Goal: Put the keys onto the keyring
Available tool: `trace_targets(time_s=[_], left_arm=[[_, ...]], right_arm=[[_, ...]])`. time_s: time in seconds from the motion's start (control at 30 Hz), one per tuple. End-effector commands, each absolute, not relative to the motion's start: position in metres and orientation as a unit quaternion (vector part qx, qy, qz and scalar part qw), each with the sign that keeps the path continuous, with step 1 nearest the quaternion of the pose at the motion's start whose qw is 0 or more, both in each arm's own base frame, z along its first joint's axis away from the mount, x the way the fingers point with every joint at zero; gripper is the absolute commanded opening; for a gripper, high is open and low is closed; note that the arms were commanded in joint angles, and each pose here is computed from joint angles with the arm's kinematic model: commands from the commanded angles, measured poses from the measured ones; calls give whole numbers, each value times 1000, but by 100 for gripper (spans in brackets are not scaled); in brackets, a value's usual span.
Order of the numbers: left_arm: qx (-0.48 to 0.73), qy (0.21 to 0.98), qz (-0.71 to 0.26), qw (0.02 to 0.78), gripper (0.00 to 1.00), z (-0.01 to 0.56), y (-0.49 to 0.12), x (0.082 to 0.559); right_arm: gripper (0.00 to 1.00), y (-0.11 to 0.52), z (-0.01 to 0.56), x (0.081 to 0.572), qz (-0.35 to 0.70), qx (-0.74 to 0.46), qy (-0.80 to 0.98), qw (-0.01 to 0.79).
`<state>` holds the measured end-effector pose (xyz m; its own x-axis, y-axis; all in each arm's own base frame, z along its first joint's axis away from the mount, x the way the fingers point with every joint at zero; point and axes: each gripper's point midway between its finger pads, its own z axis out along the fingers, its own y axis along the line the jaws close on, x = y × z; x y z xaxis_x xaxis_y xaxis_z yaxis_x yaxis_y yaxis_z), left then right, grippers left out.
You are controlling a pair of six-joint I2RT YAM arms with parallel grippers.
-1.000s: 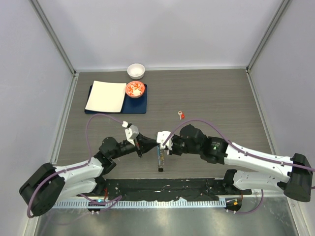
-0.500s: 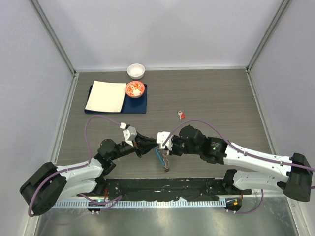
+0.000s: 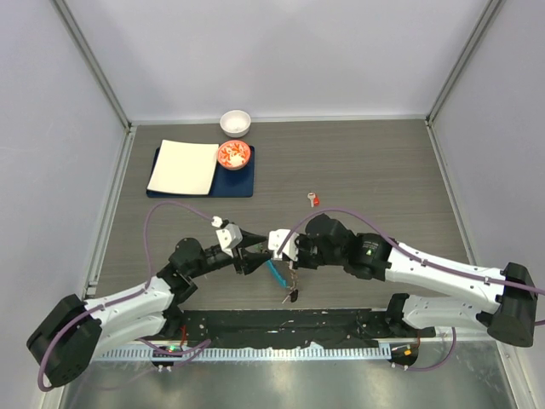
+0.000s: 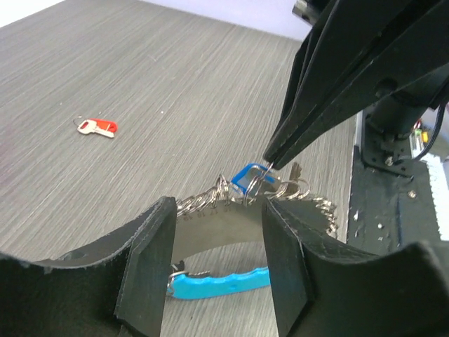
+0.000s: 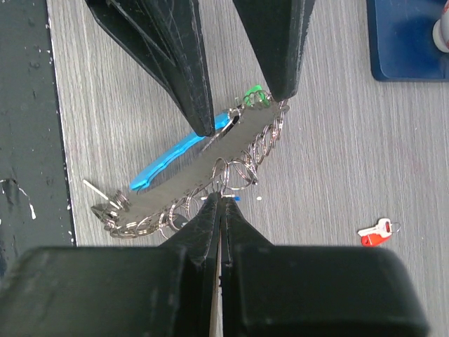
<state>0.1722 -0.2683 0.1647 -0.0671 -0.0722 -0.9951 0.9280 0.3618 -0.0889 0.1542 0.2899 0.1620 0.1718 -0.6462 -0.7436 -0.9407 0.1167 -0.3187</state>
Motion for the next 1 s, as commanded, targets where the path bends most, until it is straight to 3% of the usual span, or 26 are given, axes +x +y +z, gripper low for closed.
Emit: trace_targets(time_s=[0.0, 0.2, 0.37, 0.67, 0.97], left_arm=[[414, 553, -410, 595, 56, 179, -276, 177], [483, 510, -419, 576, 56, 174, -293, 170], [535, 484, -425, 546, 50, 170, -305, 164], [564, 492, -423, 510, 36, 157, -309, 164], [574, 498, -419, 497, 31, 148, -310, 165]], right_arm=[[1, 299, 188, 159, 172, -646, 599, 440], [1, 300, 189, 158, 174, -651, 596, 436], [1, 299, 190, 156, 175, -653, 595, 435], [1, 299, 189, 156, 176, -653, 594, 435], [1, 300, 190, 156, 179, -651, 594, 438]])
